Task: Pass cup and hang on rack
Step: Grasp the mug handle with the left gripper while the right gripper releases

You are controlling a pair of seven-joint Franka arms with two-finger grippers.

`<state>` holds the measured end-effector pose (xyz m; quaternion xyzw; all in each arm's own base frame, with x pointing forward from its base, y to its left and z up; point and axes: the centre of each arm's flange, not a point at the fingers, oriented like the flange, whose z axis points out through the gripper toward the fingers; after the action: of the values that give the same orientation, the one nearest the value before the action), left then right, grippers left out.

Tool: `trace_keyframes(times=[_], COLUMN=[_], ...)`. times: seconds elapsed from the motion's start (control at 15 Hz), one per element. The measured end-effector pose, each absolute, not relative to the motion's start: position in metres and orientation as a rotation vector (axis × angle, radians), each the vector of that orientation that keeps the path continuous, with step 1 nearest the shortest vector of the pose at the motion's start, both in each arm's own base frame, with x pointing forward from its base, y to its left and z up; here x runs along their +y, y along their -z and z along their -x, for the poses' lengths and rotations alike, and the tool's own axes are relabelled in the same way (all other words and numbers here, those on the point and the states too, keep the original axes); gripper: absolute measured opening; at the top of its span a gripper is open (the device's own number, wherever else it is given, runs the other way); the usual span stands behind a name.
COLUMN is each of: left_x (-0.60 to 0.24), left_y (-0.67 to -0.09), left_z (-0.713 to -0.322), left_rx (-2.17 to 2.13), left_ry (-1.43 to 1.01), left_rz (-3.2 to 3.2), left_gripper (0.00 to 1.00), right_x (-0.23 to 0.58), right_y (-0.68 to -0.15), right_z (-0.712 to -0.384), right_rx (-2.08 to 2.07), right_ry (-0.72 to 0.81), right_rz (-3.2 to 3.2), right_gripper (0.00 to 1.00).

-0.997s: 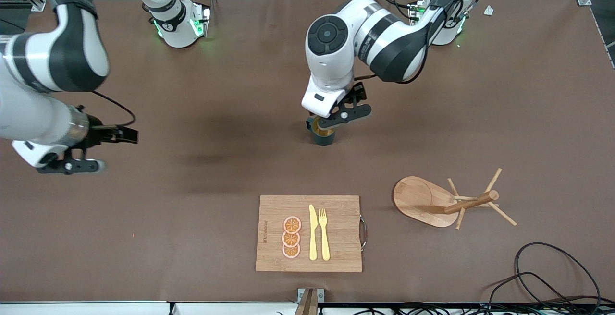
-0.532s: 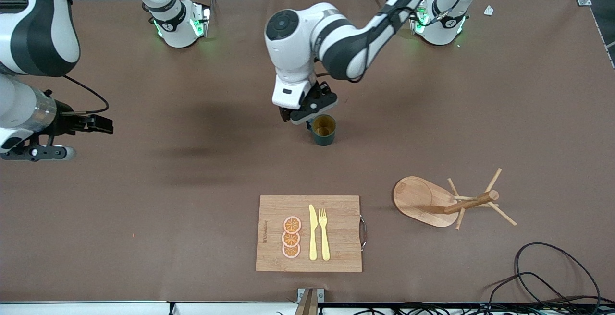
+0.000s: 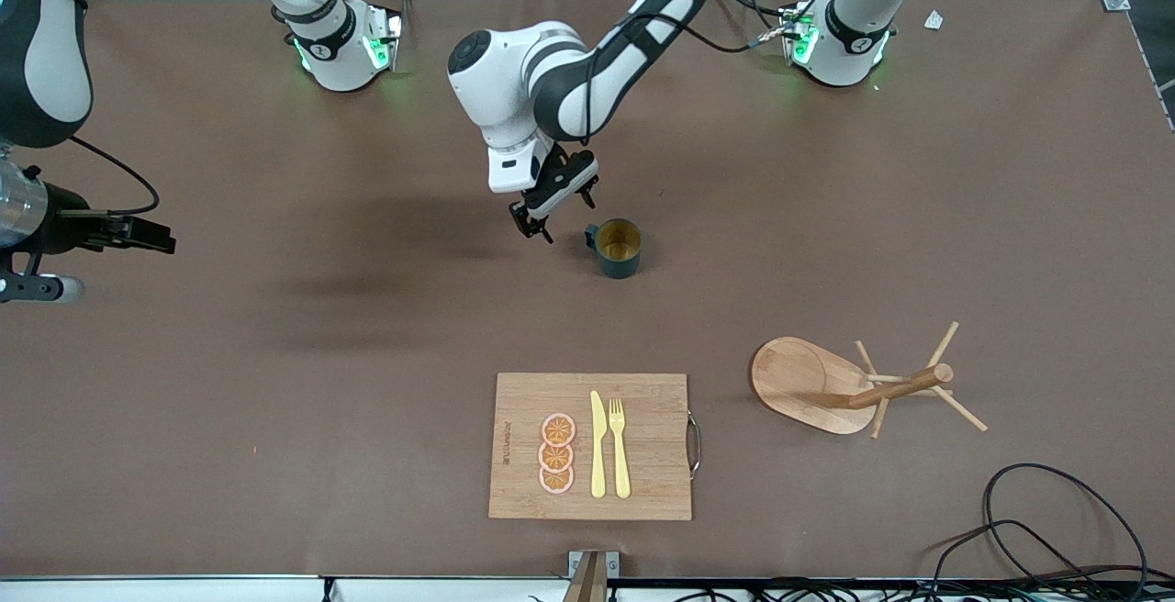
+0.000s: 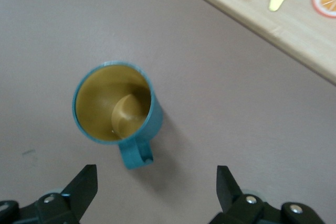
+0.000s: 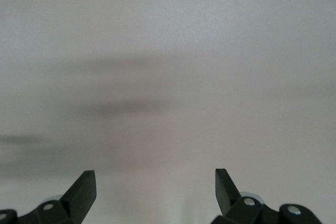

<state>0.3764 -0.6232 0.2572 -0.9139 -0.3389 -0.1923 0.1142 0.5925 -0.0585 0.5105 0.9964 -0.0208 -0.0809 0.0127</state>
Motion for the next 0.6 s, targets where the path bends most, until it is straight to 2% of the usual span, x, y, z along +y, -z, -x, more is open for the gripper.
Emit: trace_keyframes(times=[0.2,0.47,0.53,0.6], left_x=[-0.625,-0.618,-0.618,-0.617], left_y=[-0.224,-0.201,-0.2,-0.199], left_z=[-0.358,-0.355,-0.357,-0.359], left_rx=[-0.955,-0.906,-0.907,-0.908], left_ry=[0.604,0.692,0.707,0.718], left_rz=[2.612,2.535,2.529,2.524], left_gripper=[1.0,0.98,0.93,0.93], right_x=[-0.052,-0.049,-0.049,-0.048], right_y=[-0.522,-0.542,-0.544,-0.545], right_z=[-0.595,-0.601,-0.603,-0.604], right_rx=[-0.046,-0.038,-0.037,-0.035], right_ry=[0.222,0.178,0.17,0.167], right_rz=[-3.108,-3.109,-3.108,-3.108], right_gripper=[1.0,1.0,1.0,1.0])
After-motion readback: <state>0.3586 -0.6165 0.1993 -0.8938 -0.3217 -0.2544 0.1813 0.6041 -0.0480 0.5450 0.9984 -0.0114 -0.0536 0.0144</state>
